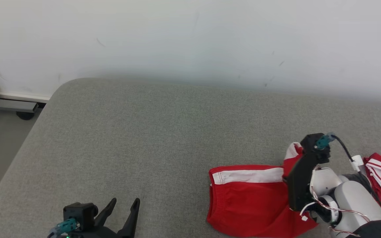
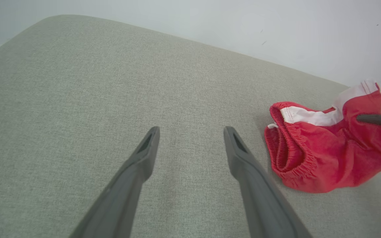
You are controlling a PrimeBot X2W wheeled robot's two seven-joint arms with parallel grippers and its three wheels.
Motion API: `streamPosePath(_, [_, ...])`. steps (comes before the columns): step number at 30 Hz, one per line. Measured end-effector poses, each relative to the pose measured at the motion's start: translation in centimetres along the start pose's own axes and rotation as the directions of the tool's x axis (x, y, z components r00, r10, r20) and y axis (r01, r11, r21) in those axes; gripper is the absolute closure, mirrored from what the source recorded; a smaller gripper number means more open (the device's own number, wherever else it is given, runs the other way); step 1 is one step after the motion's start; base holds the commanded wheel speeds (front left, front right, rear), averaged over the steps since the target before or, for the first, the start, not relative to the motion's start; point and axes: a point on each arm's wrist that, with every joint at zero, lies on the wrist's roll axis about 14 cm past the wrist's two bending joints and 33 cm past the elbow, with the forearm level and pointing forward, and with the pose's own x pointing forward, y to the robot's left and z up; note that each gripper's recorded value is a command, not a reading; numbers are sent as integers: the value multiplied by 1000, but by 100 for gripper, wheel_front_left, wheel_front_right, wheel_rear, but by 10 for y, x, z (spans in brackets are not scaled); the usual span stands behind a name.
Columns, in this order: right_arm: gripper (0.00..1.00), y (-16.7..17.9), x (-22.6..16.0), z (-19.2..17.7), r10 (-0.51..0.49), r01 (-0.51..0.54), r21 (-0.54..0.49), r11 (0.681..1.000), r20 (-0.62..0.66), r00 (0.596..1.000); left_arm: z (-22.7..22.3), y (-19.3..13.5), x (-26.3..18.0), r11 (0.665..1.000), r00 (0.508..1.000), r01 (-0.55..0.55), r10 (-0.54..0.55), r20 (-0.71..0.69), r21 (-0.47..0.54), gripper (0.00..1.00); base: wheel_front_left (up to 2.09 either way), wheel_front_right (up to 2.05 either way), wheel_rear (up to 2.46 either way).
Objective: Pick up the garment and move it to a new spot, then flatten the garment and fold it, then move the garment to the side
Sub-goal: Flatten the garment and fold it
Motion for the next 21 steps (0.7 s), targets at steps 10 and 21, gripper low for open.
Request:
streamPosePath(10, [100,71,-6,5,154,-154,-112,982,-7,988,0,0,-4,1000,1000,-4,4,5,0,0,0,0,0])
streamPosePath(21, [100,105,1,-3,191,-202,-151,968,-86,978,-3,-3,-8,1000,1000,3,-3,-5,-7,0,0,0,0])
